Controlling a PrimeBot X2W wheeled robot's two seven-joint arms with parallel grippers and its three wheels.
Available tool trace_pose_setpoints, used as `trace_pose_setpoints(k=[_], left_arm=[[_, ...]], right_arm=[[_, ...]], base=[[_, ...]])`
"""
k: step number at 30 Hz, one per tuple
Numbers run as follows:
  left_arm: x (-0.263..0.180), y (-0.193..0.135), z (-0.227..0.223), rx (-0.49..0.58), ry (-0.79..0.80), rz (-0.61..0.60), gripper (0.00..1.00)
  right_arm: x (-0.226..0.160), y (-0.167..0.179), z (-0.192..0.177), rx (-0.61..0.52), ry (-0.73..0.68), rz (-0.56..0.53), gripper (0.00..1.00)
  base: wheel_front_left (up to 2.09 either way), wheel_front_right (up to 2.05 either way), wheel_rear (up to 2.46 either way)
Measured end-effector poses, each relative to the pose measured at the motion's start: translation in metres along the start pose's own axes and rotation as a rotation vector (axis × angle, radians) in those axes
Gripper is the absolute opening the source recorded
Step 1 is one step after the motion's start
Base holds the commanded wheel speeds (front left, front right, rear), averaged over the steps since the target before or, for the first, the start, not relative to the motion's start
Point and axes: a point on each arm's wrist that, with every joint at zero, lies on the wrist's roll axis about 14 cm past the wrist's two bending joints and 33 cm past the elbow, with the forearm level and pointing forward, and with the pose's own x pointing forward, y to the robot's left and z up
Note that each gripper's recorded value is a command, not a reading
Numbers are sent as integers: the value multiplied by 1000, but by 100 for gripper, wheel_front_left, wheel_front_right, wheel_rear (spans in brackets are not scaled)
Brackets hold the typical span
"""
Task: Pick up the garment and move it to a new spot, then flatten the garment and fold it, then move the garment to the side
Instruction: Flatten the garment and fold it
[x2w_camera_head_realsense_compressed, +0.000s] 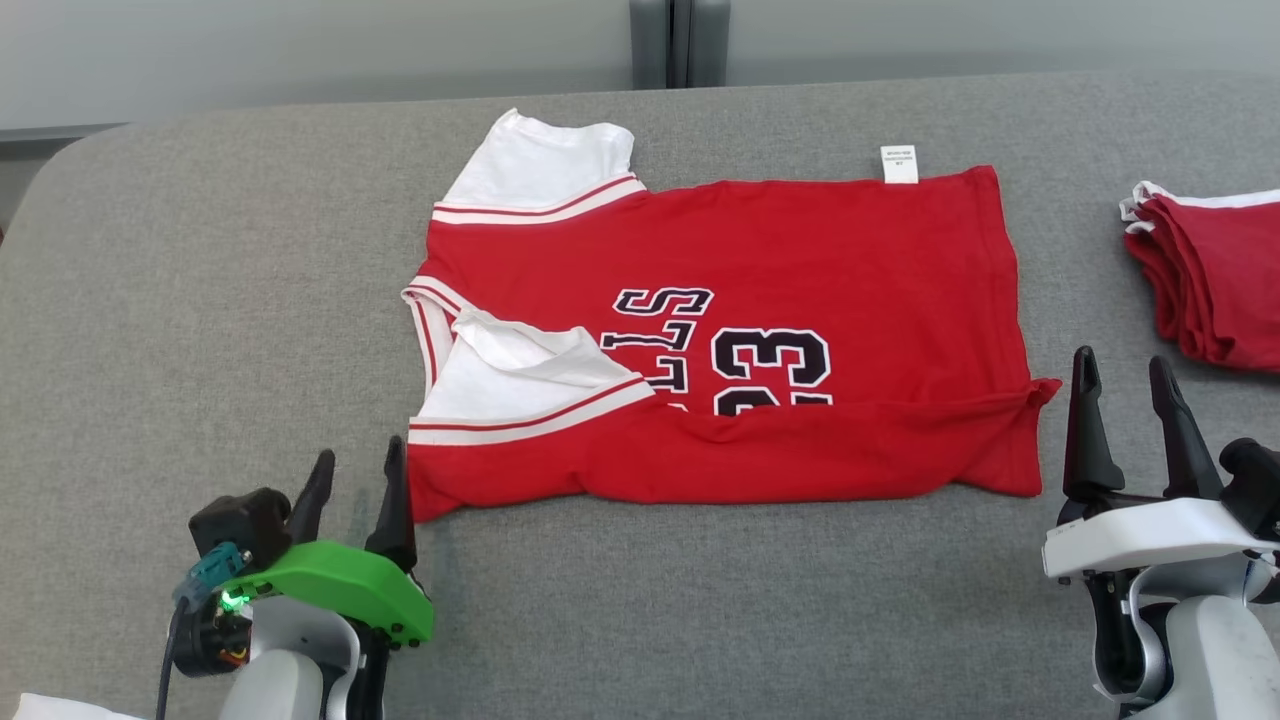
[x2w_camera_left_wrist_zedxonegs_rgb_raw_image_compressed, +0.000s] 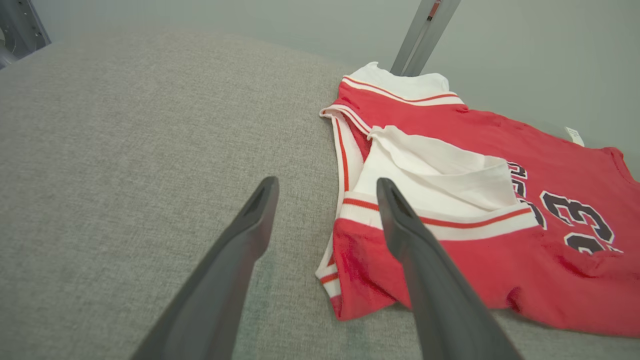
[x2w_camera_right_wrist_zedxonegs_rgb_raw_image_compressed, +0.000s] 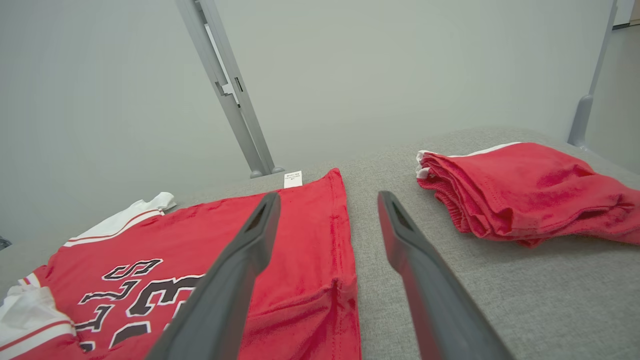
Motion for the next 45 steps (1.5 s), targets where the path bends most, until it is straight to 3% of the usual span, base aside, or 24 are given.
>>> trace_pose_setpoints(k=[15, 16, 17, 18, 19, 21, 29, 38, 39, 40, 41, 42, 43, 44, 45], left_arm=[[-6, -9, -64, -129, 301, 14, 98], [-4, -11, -65, -132, 305, 10, 88], [-2, -12, -65, -133, 308, 8, 50], [0, -13, -66, -138, 310, 6, 43], [2, -14, -65, -147, 310, 4, 22], [4, -15, -67, -149, 317, 2, 0], [2, -15, -69, -142, 327, -4, 0], [-2, -1, -52, -132, 257, 25, 0], [-2, -1, -51, -132, 250, 27, 0], [-3, 0, -49, -133, 241, 27, 0], [-3, -1, -48, -133, 238, 26, 0], [-3, -1, -48, -133, 235, 25, 0], [-4, -1, -46, -132, 226, 24, 0], [-3, -2, -45, -132, 221, 21, 0], [-3, -3, -43, -131, 216, 18, 0]], right_arm=[[-12, -4, -6, -9, 54, -6, 100], [-13, -6, -7, -11, 64, -11, 100], [-14, -7, -9, -13, 75, -16, 100], [-16, -9, -12, -17, 88, -21, 100], [-19, -11, -16, -22, 105, -26, 100], [-22, -14, -23, -23, 140, -34, 100], [-36, -17, -73, -14, 341, -48, 100], [-28, -2, -112, 15, 489, -18, 100], [-27, -1, -115, 17, 502, -16, 89], [-25, 0, -117, 25, 511, -16, 49], [-24, 1, -118, 32, 514, -18, 43], [-22, 1, -119, 37, 517, -18, 30], [-21, 1, -119, 37, 520, -18, 27], [-20, 1, -119, 37, 520, -18, 9], [-19, 2, -118, 38, 521, -17, 0]], base=[[0, 0, 0], [0, 0, 0], [0, 0, 0], [0, 0, 0], [0, 0, 0], [0, 0, 0], [0, 0, 0], [0, 0, 0], [0, 0, 0], [0, 0, 0], [0, 0, 0], [0, 0, 0], [0, 0, 0], [0, 0, 0], [0, 0, 0]])
